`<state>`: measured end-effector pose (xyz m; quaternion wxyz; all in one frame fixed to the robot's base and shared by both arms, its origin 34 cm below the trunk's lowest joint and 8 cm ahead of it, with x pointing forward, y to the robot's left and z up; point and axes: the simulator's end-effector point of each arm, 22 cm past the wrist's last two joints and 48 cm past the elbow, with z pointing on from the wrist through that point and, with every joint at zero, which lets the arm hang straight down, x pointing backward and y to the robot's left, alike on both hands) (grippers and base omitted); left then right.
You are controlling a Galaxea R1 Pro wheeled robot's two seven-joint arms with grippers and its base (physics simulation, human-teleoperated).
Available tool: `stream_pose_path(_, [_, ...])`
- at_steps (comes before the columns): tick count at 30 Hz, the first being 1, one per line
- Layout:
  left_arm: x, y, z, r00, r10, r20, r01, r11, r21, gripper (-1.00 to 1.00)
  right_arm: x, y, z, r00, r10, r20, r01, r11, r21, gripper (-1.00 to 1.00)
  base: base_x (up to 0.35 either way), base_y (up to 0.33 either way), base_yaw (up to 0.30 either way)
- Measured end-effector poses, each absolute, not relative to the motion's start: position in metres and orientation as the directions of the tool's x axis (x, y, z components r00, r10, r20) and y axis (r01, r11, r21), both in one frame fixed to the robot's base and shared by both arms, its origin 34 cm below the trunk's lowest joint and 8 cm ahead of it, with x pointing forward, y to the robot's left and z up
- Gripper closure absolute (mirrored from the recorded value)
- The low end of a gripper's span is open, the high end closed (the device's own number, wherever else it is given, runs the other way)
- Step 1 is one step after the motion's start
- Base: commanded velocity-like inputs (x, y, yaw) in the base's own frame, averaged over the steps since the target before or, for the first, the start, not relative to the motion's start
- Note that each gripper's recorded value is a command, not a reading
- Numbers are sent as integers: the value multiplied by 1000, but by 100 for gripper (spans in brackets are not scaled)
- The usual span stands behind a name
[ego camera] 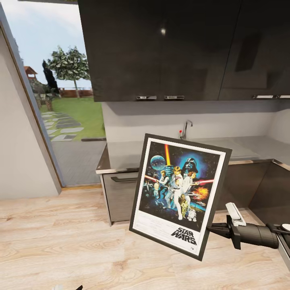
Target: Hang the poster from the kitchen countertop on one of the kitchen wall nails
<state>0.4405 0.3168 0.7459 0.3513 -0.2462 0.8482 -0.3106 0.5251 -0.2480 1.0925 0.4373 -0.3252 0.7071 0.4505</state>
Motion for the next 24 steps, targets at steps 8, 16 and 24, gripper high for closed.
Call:
stream_pose_path(8, [440,317,746,-632,-636,-443,-199,686,-700,-100,525,-248,1093,-406,-66,-911,-854,383,353,100,0,0,0])
stream_pose_path(16, [440,317,746,-632,-635,-443,-199,686,-700,-100,525,-248,1093,-406,-66,-911,-854,383,353,100,0,0,0])
stream_pose_path(24, [440,317,747,-631,-636,-444,-199,685,-701,-100,525,-248,1093,-405,-66,-912,-854,383,352,100,0,0,0])
